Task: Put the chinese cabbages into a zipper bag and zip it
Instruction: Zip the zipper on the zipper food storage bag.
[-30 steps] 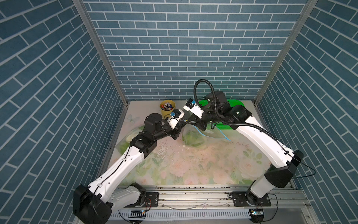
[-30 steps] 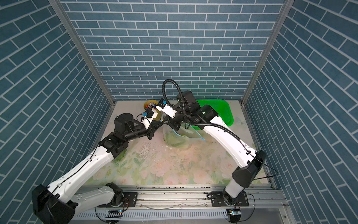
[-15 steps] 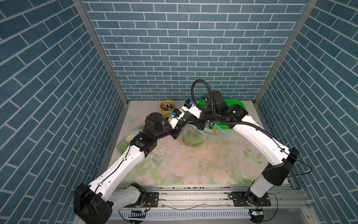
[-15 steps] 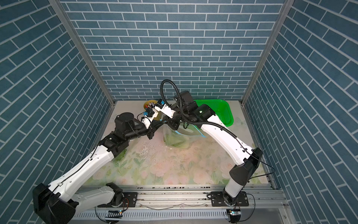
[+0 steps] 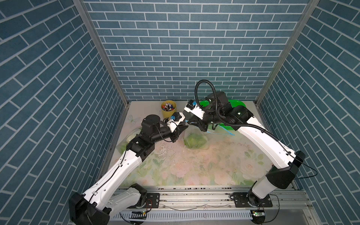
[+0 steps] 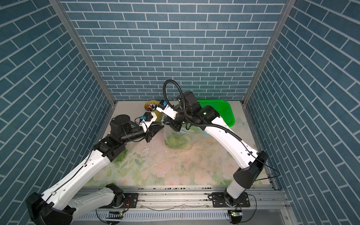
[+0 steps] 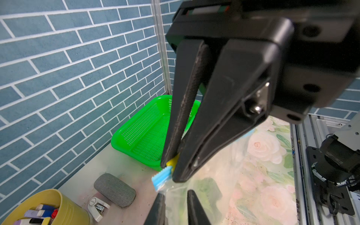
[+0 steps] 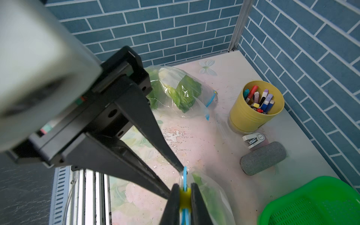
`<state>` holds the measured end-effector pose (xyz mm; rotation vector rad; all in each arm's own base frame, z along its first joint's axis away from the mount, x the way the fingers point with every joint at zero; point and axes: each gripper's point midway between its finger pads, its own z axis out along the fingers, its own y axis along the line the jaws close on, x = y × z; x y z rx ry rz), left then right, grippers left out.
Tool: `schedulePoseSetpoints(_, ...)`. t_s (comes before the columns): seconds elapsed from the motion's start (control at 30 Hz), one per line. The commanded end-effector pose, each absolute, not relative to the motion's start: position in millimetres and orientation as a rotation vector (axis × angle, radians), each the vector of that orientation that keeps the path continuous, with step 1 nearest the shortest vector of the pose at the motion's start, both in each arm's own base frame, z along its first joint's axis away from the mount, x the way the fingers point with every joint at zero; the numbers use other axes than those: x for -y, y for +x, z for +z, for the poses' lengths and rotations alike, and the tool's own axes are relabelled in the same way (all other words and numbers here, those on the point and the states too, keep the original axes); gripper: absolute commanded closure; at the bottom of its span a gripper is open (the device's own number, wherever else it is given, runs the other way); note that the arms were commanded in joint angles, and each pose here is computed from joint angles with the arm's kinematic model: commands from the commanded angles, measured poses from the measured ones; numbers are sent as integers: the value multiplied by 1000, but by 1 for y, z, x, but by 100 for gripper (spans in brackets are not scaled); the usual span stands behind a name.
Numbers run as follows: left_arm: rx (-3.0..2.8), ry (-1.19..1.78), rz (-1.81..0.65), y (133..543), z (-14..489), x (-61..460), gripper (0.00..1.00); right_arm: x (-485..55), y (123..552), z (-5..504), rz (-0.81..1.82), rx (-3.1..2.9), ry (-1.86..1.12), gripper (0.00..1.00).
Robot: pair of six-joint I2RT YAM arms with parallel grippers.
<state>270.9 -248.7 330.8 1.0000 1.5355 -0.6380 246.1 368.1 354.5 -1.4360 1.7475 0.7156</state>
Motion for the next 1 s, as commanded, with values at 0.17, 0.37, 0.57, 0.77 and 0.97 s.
schedulePoseSetpoints(0.17, -1473, 1091, -706, 269, 335, 263, 72, -366, 231, 367, 765, -1656, -1483, 100)
schedulePoseSetpoints(0.37, -1456, 1091, -713, 276, 340, 269, 71, -365, 227, 368, 786, -1639, -1488, 100)
schedulePoseSetpoints(0.57, -1394, 1118, -784, 267, 349, 276, 80, -362, 233, 368, 776, -1648, -1466, 100)
schedulePoseSetpoints(0.77, -1409, 1101, -766, 270, 348, 274, 96, -357, 236, 363, 769, -1670, -1454, 100)
schedulePoseSetpoints(0.97, -1405, 1082, -757, 270, 351, 271, 100, -351, 238, 363, 762, -1679, -1437, 100)
